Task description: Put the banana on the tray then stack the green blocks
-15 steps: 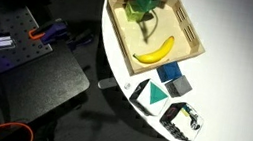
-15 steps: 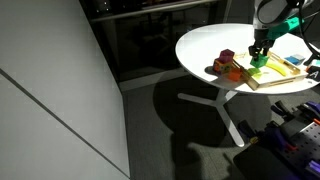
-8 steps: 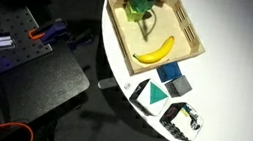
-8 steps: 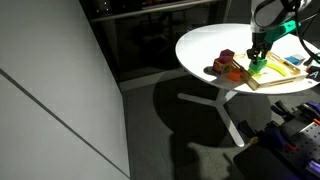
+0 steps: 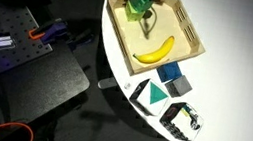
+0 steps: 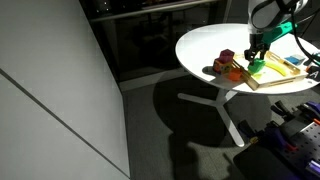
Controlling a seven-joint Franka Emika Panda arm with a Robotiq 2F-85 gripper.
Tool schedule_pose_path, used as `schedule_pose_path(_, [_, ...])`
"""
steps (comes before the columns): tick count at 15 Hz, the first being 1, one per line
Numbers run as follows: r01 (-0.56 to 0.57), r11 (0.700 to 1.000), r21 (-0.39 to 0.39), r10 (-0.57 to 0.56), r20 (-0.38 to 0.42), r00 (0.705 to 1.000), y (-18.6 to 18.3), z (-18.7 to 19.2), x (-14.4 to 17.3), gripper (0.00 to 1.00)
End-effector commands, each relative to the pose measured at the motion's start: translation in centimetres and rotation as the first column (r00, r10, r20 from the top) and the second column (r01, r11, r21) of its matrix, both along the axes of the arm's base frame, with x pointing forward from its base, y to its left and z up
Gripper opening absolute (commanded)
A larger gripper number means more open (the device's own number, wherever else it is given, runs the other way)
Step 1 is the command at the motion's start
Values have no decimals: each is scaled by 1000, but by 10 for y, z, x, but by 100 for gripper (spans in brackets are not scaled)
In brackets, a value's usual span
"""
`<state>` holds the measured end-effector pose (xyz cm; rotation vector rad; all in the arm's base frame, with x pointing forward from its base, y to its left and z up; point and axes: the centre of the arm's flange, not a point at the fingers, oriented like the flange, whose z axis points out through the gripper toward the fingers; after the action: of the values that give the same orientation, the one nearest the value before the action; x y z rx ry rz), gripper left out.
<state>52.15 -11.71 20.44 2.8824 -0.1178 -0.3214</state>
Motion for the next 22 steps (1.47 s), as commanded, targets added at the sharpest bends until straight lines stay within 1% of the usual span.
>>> schedule_pose_path(1, [3,1000,6,-3,3,1000,2,4,2,99])
schedule_pose_path(4, [2,1000,10,-2,5,1000,1,9,-2,100])
schedule_pose_path(8, [2,1000,26,-3,29,1000,-2,19,-5,100])
schedule_pose_path(13, [-6,998,61,0,99,995,-12,34,-6,100])
schedule_pose_path(16, [-29,997,73,18,139,990,-20,45,-12,100])
schedule_pose_path(19, [-64,994,84,53,127,990,-26,53,-23,100])
schedule_pose_path(22, [-91,990,106,84,74,994,-29,60,-36,100])
